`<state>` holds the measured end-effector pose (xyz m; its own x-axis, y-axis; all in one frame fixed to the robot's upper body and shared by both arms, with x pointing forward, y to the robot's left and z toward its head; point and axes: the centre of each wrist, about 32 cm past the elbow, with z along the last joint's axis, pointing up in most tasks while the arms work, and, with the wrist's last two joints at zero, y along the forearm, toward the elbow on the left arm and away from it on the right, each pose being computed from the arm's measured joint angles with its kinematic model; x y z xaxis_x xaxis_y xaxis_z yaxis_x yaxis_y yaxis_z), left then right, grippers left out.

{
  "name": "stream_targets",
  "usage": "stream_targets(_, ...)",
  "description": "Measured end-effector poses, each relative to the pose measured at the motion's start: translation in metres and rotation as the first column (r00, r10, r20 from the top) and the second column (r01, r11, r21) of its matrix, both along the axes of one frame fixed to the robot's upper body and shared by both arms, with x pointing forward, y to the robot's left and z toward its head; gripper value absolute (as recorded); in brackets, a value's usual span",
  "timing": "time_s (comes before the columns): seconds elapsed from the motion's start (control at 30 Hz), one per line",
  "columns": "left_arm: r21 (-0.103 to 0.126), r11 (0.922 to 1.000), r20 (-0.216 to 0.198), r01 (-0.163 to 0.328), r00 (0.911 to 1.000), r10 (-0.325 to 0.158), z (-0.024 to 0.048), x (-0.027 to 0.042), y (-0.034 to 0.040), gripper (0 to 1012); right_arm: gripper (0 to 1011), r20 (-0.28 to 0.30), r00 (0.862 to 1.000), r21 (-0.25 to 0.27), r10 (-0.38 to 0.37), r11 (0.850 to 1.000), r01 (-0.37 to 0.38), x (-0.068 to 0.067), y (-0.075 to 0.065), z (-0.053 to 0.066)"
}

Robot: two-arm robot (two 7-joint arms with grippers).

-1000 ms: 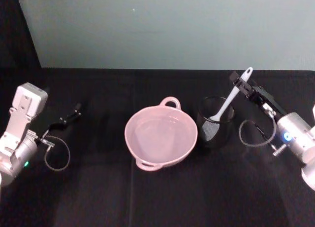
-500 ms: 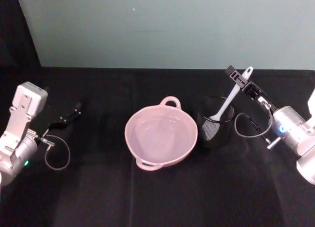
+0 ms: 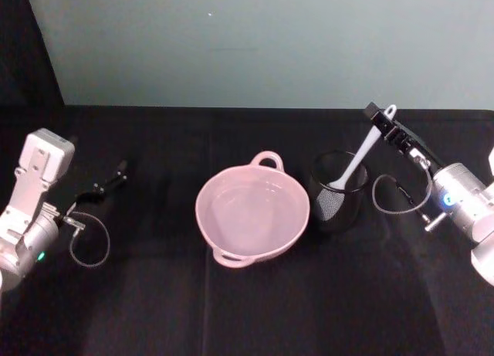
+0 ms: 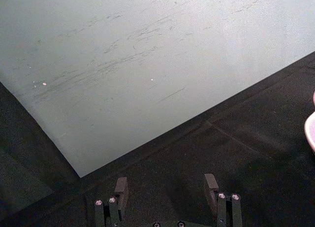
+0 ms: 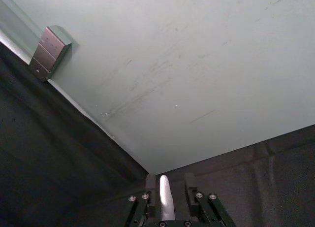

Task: Use the one hand to pick up the spoon and stir the clear water in the bowl.

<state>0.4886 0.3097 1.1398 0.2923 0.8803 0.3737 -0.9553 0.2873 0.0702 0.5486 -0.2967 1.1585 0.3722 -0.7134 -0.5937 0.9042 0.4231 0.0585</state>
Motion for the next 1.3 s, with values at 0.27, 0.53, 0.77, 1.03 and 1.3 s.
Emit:
stream_targets(0.27,0.000,1.0000,0.000,0.000,1.0000,0.000,0.0000,0.0000,0.0000,1011,162,0.007,1.000,0.002,-0.003,1.000,0.003,-0.008,-0.003,0.001)
stream_targets(0.53,0.000,1.0000,0.000,0.000,1.0000,0.000,0.0000,0.0000,0.0000,1011,109,0.034,0.999,-0.014,0.004,1.000,-0.003,-0.015,-0.002,0.008)
stream_targets(0.77,0.000,1.0000,0.000,0.000,1.0000,0.000,0.0000,0.0000,0.0000,1011,109,0.109,0.994,-0.134,0.027,0.991,-0.012,-0.020,0.001,0.028)
stream_targets(1.03,0.000,1.0000,0.000,0.000,1.0000,0.000,0.0000,0.0000,0.0000,1011,109,0.190,0.976,-0.327,0.105,0.944,-0.038,-0.025,0.005,0.068)
stream_targets(1.3,0.000,1.0000,0.000,0.000,1.0000,0.000,0.0000,0.0000,0.0000,1011,109,0.224,0.955,-0.453,0.192,0.889,-0.072,-0.028,0.009,0.108)
